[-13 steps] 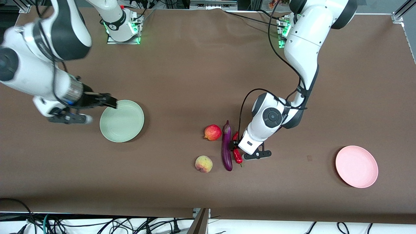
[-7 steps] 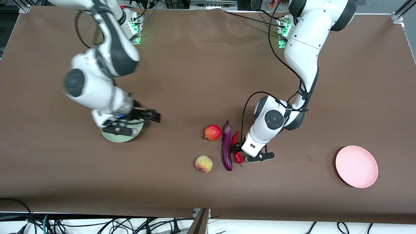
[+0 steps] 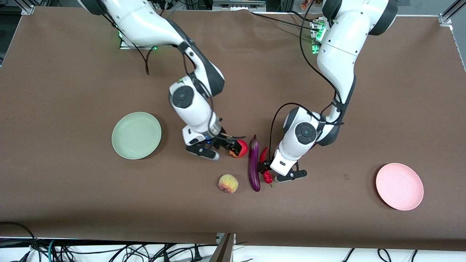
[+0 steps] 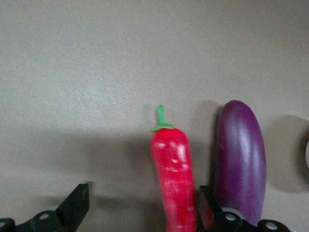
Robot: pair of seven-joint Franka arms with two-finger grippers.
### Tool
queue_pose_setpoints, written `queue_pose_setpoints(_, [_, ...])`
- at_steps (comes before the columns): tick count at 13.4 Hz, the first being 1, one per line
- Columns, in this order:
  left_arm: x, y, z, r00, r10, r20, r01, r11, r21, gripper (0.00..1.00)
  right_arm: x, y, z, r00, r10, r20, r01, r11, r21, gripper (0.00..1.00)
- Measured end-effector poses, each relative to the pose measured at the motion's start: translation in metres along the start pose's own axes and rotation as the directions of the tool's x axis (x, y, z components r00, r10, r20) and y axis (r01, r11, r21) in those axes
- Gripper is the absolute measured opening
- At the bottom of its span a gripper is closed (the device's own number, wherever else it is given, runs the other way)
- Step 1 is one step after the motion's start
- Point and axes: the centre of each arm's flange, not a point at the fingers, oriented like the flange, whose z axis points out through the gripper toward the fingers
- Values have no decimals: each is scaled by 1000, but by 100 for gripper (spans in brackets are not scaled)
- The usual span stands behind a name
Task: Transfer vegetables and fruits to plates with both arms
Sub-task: 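Grasp the red chili with the left gripper while the right gripper reaches pomegranate, then carry the chili onto the pink plate while the right gripper grasps pomegranate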
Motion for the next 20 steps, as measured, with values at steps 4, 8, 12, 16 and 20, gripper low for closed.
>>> queue_pose_setpoints(4, [-6, 6, 3, 1000, -4, 4, 4, 1000, 0, 97, -11, 9, 43, 999, -19, -36, 20, 1000, 21, 100])
queue_pose_setpoints(8, [-6, 6, 4, 1000, -2, 2, 2, 1000, 2, 55, -23, 7, 51, 999, -33, -30, 33, 999, 23, 100])
queue_pose_setpoints(12, [-10, 11, 4, 1000, 22, -5, -22, 1000, 9, 25, -36, 4, 57, 999, -26, -22, 26, 1000, 16, 99])
queue_pose_setpoints(16, [17, -12, -4, 996, 71, -48, -70, 997, 40, 25, -32, 7, 57, 997, -59, -49, 59, 998, -1, 61])
queue_pose_setpoints(20, [80, -89, -31, 983, 182, -18, -179, 979, 93, 25, -16, 16, 56, 997, -52, -61, 50, 998, -25, 22])
